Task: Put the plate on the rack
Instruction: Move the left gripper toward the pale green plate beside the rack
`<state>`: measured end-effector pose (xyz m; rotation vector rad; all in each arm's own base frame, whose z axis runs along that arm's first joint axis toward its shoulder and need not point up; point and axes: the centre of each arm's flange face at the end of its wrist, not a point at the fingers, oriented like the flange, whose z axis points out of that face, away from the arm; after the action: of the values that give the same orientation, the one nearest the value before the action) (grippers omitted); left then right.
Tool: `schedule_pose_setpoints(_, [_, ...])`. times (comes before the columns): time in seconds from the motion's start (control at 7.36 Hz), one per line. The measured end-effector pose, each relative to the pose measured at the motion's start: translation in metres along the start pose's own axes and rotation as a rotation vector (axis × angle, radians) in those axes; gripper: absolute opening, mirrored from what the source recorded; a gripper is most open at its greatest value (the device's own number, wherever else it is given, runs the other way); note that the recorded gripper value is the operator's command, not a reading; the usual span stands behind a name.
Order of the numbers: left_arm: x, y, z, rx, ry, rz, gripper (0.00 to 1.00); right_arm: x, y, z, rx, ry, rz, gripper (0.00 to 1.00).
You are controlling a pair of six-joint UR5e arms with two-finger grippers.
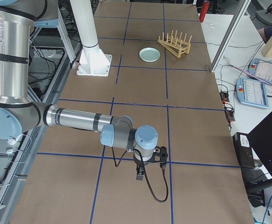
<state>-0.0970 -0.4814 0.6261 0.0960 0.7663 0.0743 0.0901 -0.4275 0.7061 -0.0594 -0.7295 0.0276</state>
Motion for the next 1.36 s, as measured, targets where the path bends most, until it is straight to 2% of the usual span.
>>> schedule_pose_setpoints(0.27, [0.004,0.003,0.002,0.046,-0.006,0.051,1.00,0.000,0.000,0.000,-0.001,0.000,0.001,1.00])
schedule_pose_setpoints(0.41, [0.020,-0.002,0.001,0.069,0.010,0.051,1.00,0.000,0.000,0.000,0.000,0.000,0.000,1.00])
schedule_pose_setpoints(0.54, [0.052,-0.012,0.003,0.083,0.044,0.005,1.00,0.000,0.000,0.000,-0.001,0.000,0.001,1.00])
schedule_pose_setpoints(0.82, [0.169,-0.033,0.004,0.099,0.131,-0.145,1.00,0.000,0.000,0.000,-0.001,0.000,0.001,1.00])
schedule_pose_setpoints(1.36, [0.424,-0.062,0.015,0.026,0.240,-0.371,1.00,0.000,0.000,0.000,0.000,0.000,0.000,1.00])
